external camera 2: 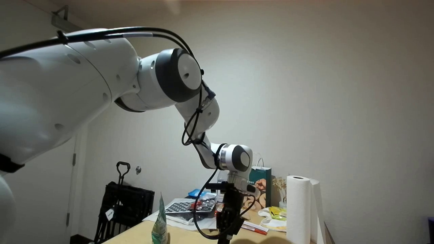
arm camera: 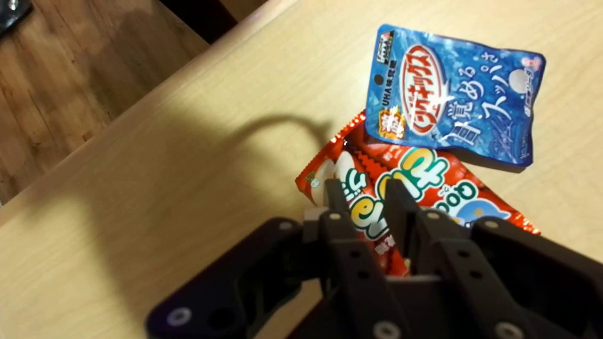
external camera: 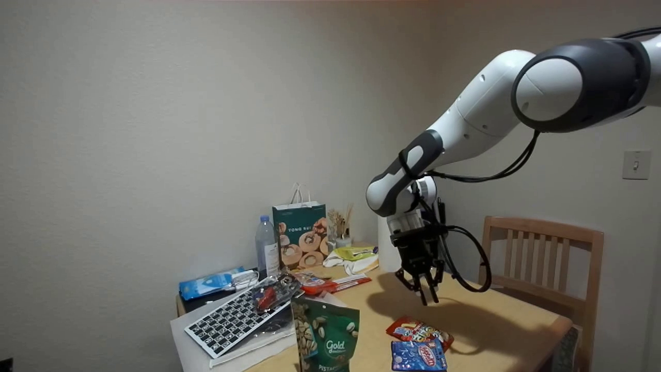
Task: Move the blue pack
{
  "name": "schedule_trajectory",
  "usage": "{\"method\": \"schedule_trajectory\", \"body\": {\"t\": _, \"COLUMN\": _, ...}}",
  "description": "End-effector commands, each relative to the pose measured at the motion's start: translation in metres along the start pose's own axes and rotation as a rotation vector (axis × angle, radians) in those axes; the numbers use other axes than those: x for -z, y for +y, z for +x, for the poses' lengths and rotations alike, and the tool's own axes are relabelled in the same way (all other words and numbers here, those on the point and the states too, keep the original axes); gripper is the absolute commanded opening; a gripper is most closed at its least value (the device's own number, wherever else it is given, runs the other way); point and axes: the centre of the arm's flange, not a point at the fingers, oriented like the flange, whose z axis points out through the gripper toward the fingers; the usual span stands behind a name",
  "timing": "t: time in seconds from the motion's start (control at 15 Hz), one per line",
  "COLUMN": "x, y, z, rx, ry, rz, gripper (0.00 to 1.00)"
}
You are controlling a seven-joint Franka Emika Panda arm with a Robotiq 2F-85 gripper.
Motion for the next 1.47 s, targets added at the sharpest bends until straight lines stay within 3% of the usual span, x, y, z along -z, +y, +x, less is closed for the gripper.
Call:
{"method": "schedule_trajectory", "body": {"t": 0.0, "x": -0.005, "y": -0.024, "z": -0.015, "rx": 0.054, "ry": -0.064, "rz": -0.029, "gripper": 0.59}}
{"method": "schedule_trajectory", "body": {"t": 0.2, "x": -0.017, "y": -0.048, "z": -0.028, "rx": 0.091, "ry": -0.11, "rz": -0.108, "gripper": 0.78}}
{"method": "schedule_trajectory", "body": {"t": 0.33, "x": -0.015, "y": -0.052, "z": -0.031, "rx": 0.143, "ry": -0.021, "rz": -0.189, "gripper": 0.91}}
{"method": "schedule_trajectory", "body": {"t": 0.4, "x": -0.02, "y": -0.051, "z": -0.032, "rx": 0.107, "ry": -0.062, "rz": -0.133, "gripper": 0.74}}
{"method": "schedule_trajectory", "body": {"t": 0.67, "x": -0.019, "y": -0.059, "z": -0.035, "rx": 0.129, "ry": -0.03, "rz": -0.181, "gripper": 0.98}}
{"method": "schedule_trajectory", "body": {"t": 0.8, "x": -0.041, "y": -0.061, "z": -0.043, "rx": 0.056, "ry": -0.079, "rz": -0.16, "gripper": 1.0}}
{"method": "schedule_trajectory", "body": {"t": 1.13, "x": -0.098, "y": -0.043, "z": -0.078, "rx": 0.036, "ry": -0.237, "rz": -0.067, "gripper": 1.0}}
{"method": "schedule_trajectory", "body": {"t": 1.4, "x": -0.122, "y": -0.032, "z": -0.081, "rx": 0.013, "ry": -0.167, "rz": 0.042, "gripper": 1.0}}
